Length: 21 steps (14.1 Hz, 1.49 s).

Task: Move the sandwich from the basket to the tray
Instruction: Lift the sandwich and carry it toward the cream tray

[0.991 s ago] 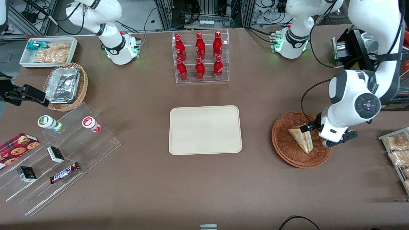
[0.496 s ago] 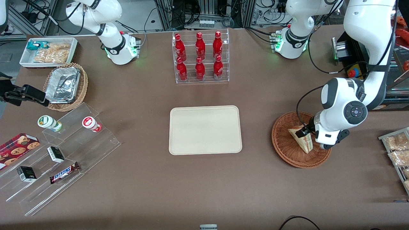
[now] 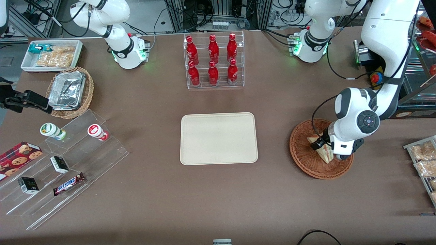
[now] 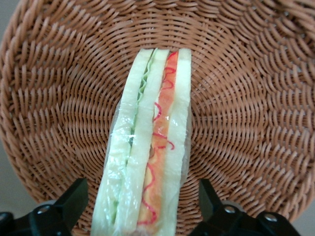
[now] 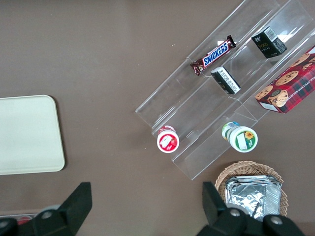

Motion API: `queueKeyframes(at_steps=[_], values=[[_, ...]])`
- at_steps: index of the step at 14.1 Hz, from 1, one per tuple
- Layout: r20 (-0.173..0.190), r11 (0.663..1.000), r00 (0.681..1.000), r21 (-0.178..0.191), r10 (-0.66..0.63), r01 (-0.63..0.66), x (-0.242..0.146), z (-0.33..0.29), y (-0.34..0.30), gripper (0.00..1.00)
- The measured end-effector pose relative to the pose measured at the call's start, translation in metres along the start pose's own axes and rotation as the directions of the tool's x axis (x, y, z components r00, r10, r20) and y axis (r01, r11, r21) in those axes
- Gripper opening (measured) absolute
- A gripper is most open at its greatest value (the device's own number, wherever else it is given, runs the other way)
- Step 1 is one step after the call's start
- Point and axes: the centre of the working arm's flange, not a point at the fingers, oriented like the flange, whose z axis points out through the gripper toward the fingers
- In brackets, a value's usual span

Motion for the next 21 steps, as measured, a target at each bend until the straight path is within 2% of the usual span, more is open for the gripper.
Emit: queueKeyframes(at_steps=[4,7,9,12,13,16,19,21], values=[[0.000,1.000,1.000,-0.001,0.000,0.000,-0.001,0.002,0.000,0.51],[-0.015,1.000,1.000,-0.012,0.017,-0.017,0.001,-0.006,0.001,0.33],[-0.043,0.997,0.997,-0.032,0.067,-0.069,0.003,-0.022,0.006,0.19],[-0.106,0.983,0.982,-0.079,0.155,-0.163,-0.008,-0.068,0.035,0.17],[-0.110,0.975,0.973,-0.078,0.201,-0.210,-0.019,-0.081,0.048,0.15],[-0.086,0.937,0.935,-0.029,0.345,-0.349,-0.076,-0.110,0.099,0.15],[-0.090,0.882,0.879,-0.016,0.468,-0.471,-0.148,-0.112,0.149,0.15],[-0.081,0.861,0.859,-0.019,0.505,-0.508,-0.196,-0.101,0.184,0.15]])
